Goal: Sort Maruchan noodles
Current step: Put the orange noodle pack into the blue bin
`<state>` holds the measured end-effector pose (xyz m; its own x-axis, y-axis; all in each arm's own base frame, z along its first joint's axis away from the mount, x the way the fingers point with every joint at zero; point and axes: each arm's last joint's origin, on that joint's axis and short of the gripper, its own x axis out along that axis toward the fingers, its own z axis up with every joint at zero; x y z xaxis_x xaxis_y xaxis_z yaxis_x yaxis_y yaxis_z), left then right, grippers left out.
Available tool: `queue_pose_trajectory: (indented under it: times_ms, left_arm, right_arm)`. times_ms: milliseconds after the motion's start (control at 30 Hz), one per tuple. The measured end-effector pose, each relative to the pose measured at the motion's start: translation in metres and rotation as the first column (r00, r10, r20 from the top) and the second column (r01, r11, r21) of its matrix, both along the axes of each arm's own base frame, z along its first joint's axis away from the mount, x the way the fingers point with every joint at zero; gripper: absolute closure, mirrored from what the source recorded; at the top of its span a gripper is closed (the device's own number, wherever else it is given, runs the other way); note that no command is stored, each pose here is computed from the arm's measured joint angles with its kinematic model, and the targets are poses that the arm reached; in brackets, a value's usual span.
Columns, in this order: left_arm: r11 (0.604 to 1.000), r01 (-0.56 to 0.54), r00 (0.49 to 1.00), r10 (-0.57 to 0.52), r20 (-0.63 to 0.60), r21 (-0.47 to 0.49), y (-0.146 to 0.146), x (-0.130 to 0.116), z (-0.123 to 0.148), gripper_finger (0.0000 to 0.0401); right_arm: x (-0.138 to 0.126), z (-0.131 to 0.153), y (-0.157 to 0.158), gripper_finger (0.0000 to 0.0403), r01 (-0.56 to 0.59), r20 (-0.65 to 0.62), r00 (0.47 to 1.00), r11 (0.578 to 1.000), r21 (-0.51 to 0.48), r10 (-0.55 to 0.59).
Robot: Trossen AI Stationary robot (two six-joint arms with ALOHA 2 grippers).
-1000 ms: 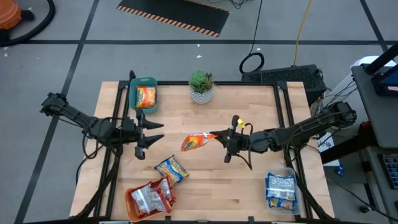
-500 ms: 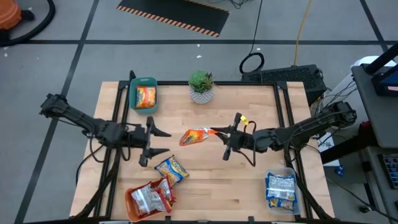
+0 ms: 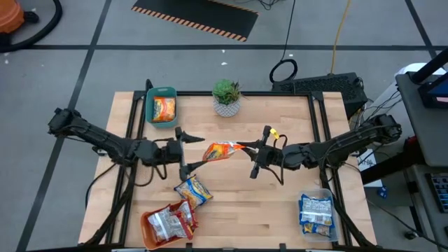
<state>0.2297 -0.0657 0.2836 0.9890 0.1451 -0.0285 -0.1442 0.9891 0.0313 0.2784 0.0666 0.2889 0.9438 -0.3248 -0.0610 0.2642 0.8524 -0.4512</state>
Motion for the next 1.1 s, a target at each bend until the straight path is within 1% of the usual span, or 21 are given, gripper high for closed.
queue_pose_trajectory:
  times_ms: [67,200,400,567,633,700,800,967,1100]
  left_arm:
    - [1.0,-0.006,1.0,0.007,-0.011,0.004,0.002,0.004,-0.004,0.0013]
    - [0.999,0.05,0.998,-0.05,-0.033,-0.008,0.005,0.011,-0.009,0.0013]
    - [0.997,-0.021,0.999,0.018,-0.038,-0.068,0.022,0.021,-0.015,0.0013]
    - [0.998,-0.021,0.998,0.018,-0.053,-0.063,0.025,0.028,-0.023,0.0014]
    - [0.998,-0.021,0.999,0.018,-0.046,-0.063,0.025,0.029,-0.023,0.0021]
    - [0.999,-0.017,0.999,0.015,-0.05,-0.046,0.025,0.029,-0.023,0.0035]
    - [0.999,0.018,0.999,-0.02,-0.048,-0.04,0.024,0.029,-0.023,0.0063]
    - [0.999,0.028,0.999,-0.029,-0.039,-0.041,0.023,0.029,-0.022,0.0118]
    - [0.999,0.03,0.999,-0.031,-0.042,-0.013,0.023,0.03,-0.022,0.016]
  right_arm:
    - [0.0,-0.001,0.0,0.04,0.003,-0.008,1.0,1.0,0.007,-0.003]
    - [0.0,-0.002,0.0,0.04,0.003,-0.014,1.0,1.0,0.013,-0.003]
    - [0.001,-0.004,0.0,0.0399,0.007,-0.02,1.0,1.0,0.011,-0.007]
    - [0.004,-0.009,-0.001,0.0399,0.013,-0.042,0.999,1.0,0.01,-0.013]
    - [0.005,-0.01,-0.002,0.0399,0.019,-0.042,0.999,1.0,0.013,-0.018]
    - [0.006,-0.011,-0.004,0.0399,0.024,-0.041,0.999,1.0,0.017,-0.024]
    - [0.007,-0.012,-0.005,0.0399,0.029,-0.051,0.998,0.999,0.017,-0.028]
    - [0.008,-0.014,-0.007,0.0399,0.034,-0.052,0.998,0.999,0.022,-0.033]
    - [0.008,-0.013,-0.007,0.0399,0.035,-0.05,0.998,0.999,0.024,-0.034]
